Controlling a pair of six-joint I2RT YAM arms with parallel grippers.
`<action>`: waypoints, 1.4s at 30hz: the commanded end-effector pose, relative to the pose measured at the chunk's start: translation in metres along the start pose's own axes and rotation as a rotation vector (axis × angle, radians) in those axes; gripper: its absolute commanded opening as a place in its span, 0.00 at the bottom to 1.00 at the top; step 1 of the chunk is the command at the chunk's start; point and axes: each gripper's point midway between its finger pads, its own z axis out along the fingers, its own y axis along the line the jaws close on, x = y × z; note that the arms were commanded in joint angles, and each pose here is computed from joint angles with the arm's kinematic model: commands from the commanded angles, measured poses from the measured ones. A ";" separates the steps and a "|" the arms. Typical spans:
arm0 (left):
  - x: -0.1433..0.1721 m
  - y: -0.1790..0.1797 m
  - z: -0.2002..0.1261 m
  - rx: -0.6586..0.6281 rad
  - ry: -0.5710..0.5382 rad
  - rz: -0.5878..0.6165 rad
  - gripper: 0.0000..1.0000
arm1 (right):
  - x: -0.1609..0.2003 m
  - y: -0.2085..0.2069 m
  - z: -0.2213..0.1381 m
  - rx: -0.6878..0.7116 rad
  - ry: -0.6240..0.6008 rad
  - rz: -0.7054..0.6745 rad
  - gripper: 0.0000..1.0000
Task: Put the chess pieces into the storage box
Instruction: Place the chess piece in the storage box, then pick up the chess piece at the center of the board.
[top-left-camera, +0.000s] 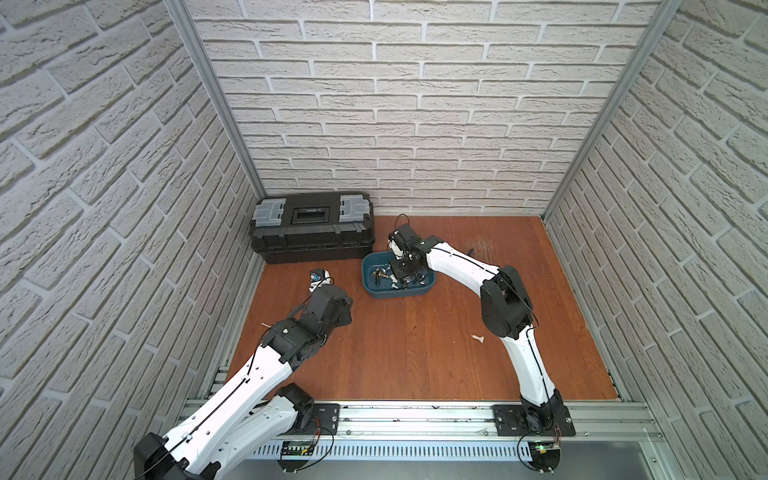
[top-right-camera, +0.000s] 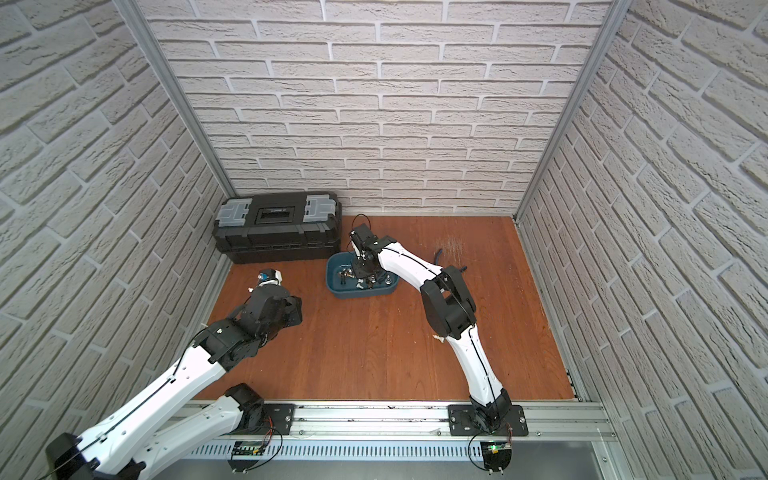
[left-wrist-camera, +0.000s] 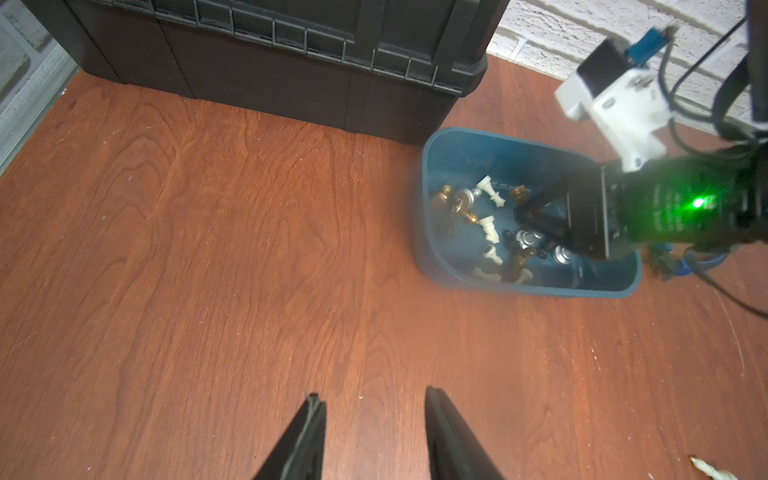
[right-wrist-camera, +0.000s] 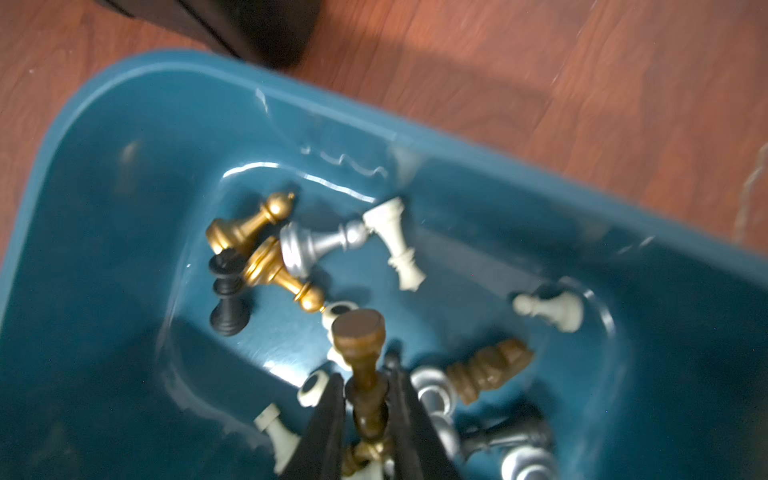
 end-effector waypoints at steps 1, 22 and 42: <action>0.002 0.002 0.004 -0.007 -0.001 -0.007 0.44 | -0.019 0.004 -0.050 -0.010 -0.090 -0.012 0.31; 0.003 -0.162 0.047 0.189 0.089 0.340 0.44 | 0.174 -0.087 -0.152 0.172 0.013 0.179 0.35; 0.051 -0.211 0.083 0.281 0.205 0.389 0.44 | 0.272 -0.123 -0.125 0.208 0.173 0.416 0.49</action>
